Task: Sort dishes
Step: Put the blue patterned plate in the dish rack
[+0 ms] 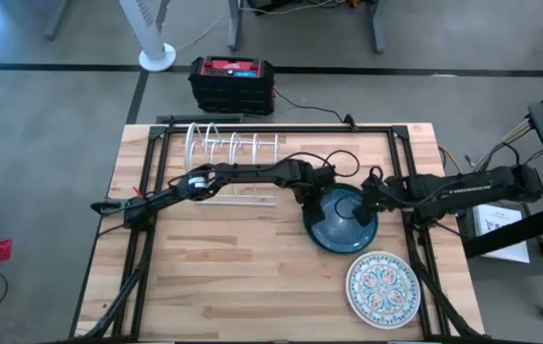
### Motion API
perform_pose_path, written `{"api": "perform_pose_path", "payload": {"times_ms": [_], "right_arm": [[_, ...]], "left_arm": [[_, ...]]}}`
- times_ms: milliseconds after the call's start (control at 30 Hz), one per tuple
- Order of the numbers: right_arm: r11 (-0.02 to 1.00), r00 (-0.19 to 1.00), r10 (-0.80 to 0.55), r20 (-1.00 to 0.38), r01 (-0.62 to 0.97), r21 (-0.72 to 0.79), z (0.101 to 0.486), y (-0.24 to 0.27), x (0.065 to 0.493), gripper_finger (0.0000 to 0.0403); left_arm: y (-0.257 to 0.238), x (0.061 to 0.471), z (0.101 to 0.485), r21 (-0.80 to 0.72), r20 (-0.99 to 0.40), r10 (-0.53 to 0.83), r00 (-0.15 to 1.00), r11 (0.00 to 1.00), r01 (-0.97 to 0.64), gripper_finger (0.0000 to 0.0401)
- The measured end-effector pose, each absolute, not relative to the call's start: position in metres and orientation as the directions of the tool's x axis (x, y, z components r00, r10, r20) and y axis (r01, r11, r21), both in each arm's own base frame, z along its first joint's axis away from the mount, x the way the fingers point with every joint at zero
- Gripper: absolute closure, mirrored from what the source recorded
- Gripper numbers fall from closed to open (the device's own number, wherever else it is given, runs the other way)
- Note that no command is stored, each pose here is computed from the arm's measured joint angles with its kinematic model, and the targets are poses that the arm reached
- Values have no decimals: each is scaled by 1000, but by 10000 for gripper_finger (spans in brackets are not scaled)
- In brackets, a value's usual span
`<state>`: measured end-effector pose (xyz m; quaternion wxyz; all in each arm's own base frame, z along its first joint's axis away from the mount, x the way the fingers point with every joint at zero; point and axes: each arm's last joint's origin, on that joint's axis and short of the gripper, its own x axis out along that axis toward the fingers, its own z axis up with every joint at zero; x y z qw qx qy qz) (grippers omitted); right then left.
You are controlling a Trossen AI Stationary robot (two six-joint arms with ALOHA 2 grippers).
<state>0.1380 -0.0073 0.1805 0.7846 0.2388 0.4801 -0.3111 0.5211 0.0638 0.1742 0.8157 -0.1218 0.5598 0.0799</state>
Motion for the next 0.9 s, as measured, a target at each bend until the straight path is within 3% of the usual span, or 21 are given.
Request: {"api": "perform_pose_path", "payload": {"times_ms": [367,500,900], "right_arm": [[760,427,-148,-892,626,173,192,-13,146,269],[758,403,-104,-909,624,190,185,-12,143,239],[713,285,-115,-952,691,121,173,-11,131,181]], "left_arm": [[71,506,212,24,-931,104,350,974,-224,284],[62,500,214,-15,-953,51,298,976,-216,284],[57,507,210,-88,-934,3,358,967,-238,284]]}}
